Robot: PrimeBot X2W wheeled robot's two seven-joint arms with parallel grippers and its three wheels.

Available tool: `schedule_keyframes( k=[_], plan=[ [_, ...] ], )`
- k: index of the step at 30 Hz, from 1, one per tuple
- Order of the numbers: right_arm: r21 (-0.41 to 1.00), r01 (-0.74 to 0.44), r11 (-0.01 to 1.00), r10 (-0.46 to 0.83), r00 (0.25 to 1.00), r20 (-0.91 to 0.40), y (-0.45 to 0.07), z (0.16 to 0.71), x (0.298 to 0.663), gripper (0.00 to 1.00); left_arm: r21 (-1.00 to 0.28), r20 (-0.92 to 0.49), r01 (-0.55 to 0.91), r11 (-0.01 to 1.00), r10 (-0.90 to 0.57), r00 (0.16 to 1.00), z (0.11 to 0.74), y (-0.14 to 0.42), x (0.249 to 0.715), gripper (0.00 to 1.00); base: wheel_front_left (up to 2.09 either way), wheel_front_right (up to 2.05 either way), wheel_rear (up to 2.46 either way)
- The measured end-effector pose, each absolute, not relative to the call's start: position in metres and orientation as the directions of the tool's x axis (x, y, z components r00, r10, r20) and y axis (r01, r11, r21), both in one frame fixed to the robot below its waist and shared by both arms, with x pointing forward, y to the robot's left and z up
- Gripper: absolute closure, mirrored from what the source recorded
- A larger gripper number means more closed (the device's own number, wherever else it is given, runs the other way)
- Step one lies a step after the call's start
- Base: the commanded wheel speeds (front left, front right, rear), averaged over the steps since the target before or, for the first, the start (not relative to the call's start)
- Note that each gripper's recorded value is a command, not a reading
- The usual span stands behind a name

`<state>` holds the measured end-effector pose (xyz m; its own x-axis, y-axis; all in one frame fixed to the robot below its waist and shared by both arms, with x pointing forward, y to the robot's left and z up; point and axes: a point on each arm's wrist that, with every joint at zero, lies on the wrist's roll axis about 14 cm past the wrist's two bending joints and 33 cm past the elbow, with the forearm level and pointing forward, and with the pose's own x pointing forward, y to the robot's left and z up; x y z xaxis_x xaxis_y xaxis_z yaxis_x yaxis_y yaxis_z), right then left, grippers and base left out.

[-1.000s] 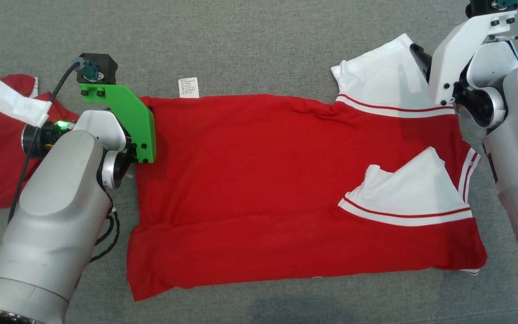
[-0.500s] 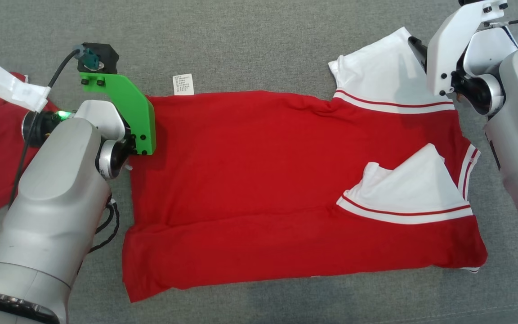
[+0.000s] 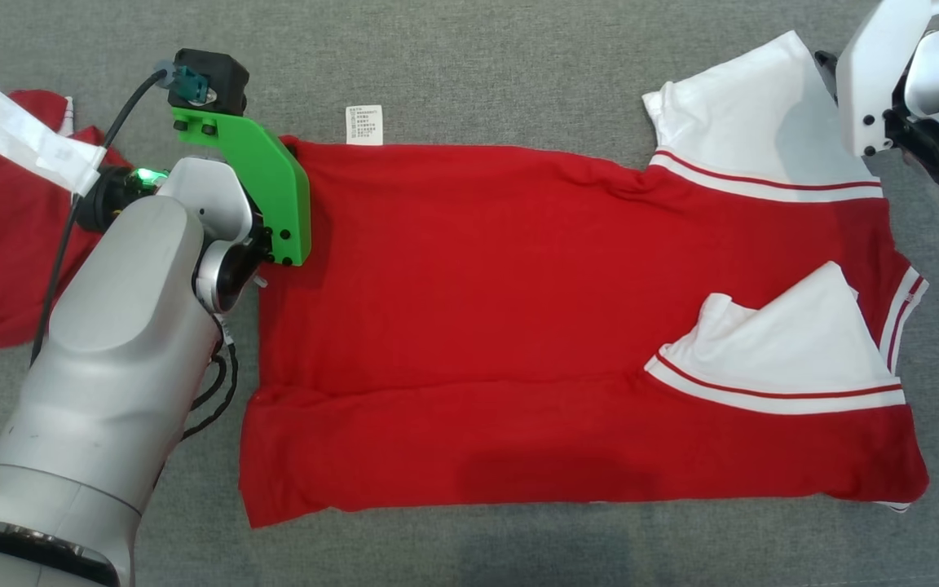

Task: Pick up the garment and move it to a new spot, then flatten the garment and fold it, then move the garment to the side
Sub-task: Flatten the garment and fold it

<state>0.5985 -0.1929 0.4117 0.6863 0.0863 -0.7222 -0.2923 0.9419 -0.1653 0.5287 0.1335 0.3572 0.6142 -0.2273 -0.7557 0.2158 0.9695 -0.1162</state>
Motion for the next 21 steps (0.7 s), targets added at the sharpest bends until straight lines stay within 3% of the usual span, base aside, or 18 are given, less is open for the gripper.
schedule_keyframes(
  k=[19, 20, 21],
  plan=[
    [-0.157, -0.371, 0.915, 0.128, 0.637, -0.76, -0.166, 0.376, 0.606, 0.0, -0.133, -0.73, 0.205, 0.97, -0.236, 0.641, 0.354, 0.137, 0.523, 1.0, 0.0, 0.0, 0.0],
    [-0.147, -0.368, 0.918, 0.131, 0.63, -0.765, -0.165, 0.373, 0.605, 0.1, -0.134, -0.73, 0.205, 0.97, -0.236, 0.642, 0.354, 0.137, 0.523, 1.0, 0.0, 0.0, 0.0],
    [-0.139, -0.367, 0.92, 0.132, 0.623, -0.771, -0.164, 0.371, 0.605, 0.71, -0.134, -0.729, 0.205, 0.97, -0.237, 0.642, 0.353, 0.137, 0.523, 1.0, 0.0, 0.0, 0.0]
  ],
)
